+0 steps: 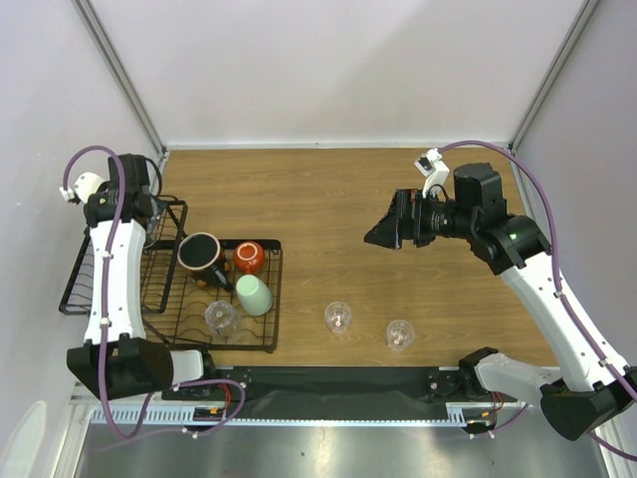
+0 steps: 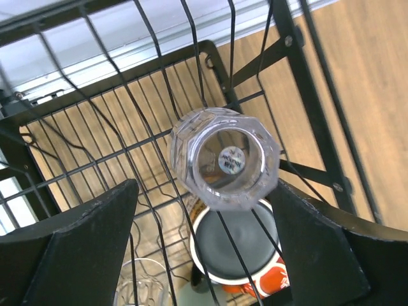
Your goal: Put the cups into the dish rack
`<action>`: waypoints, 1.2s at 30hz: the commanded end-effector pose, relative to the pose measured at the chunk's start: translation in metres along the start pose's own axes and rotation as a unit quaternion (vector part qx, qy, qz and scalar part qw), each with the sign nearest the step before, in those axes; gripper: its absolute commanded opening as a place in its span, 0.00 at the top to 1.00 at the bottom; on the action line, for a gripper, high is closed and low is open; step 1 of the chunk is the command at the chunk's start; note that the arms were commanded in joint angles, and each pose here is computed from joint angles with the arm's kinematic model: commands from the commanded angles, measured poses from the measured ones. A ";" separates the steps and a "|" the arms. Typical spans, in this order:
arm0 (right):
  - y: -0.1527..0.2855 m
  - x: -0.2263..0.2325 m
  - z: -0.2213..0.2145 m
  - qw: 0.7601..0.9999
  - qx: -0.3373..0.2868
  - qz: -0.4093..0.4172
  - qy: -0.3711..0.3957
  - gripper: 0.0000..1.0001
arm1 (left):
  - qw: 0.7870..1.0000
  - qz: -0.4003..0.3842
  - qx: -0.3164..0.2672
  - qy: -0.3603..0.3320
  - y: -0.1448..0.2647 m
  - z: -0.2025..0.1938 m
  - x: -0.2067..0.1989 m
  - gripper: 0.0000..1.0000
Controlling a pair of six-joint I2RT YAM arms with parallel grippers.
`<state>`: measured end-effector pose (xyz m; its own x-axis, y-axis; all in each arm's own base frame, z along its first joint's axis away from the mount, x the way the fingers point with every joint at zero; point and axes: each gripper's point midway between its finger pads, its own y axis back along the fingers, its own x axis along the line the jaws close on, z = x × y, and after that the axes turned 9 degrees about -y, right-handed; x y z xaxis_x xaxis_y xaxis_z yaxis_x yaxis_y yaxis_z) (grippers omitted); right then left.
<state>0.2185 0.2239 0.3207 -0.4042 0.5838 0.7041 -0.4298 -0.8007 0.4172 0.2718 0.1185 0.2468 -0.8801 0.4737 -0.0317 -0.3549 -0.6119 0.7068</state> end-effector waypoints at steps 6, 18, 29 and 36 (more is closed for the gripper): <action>0.008 0.014 0.015 0.999 -0.024 0.006 0.035 0.00 | 0.997 -0.039 -0.028 0.067 0.048 0.027 0.012 0.11; -0.010 -0.008 0.003 0.999 0.023 -0.028 -0.022 0.03 | 0.929 -0.361 -0.020 0.080 0.135 0.021 -0.052 0.12; -0.060 -0.053 -0.053 0.984 0.122 -0.105 -0.079 0.03 | 0.792 -0.597 0.121 0.042 0.193 -0.073 -0.074 0.13; -0.099 -0.064 -0.101 0.965 0.200 -0.155 -0.069 0.11 | 0.749 -0.643 0.158 0.008 0.209 -0.129 -0.053 0.13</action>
<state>0.2080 0.2727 0.1826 -0.1812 0.7748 0.6057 -0.1511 -0.6305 0.7613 0.2233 -0.0886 0.2869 -0.0364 0.5796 -0.8141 -0.8682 0.3851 0.3129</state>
